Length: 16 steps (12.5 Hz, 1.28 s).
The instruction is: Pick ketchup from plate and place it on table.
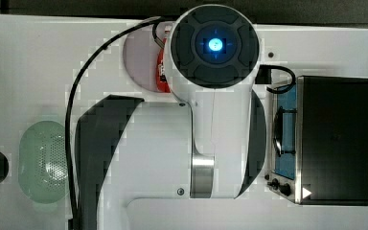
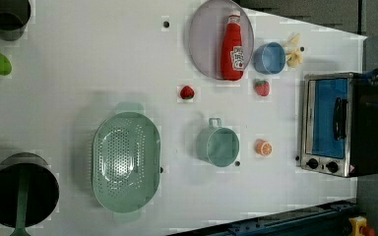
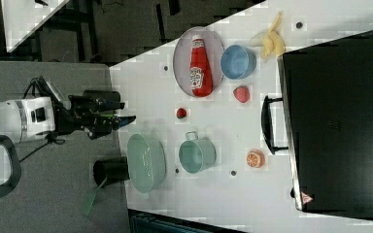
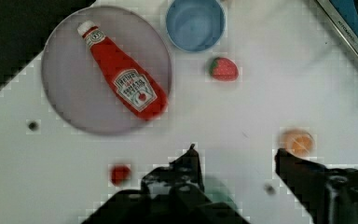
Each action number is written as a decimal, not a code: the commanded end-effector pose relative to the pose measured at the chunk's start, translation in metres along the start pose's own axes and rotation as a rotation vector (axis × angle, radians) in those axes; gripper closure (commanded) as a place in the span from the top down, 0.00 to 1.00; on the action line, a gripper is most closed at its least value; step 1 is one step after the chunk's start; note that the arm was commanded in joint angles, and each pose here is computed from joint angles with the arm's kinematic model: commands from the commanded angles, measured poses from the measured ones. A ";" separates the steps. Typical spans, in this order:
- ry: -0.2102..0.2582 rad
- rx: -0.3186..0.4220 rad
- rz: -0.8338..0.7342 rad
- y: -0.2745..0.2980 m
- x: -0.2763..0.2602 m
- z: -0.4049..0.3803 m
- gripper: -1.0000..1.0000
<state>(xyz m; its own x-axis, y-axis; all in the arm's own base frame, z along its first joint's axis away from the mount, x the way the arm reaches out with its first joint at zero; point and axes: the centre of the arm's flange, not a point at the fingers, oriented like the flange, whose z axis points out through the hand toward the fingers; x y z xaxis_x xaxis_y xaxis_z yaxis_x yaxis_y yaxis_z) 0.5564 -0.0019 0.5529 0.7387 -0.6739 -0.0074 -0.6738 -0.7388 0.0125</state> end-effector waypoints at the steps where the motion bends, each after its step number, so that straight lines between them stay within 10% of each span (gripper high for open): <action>1: -0.015 -0.018 0.121 0.042 -0.050 -0.077 0.79; 3: -0.027 -0.029 0.116 0.039 -0.049 -0.068 1.00; 16: -0.165 -0.053 -0.483 -0.073 0.011 0.155 1.00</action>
<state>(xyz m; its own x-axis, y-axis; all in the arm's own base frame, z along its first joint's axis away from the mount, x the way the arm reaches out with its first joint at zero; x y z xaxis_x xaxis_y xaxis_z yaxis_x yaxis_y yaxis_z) 0.6101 0.0386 0.3695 0.9031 -0.3531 -0.2445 -0.3480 -0.9352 0.0654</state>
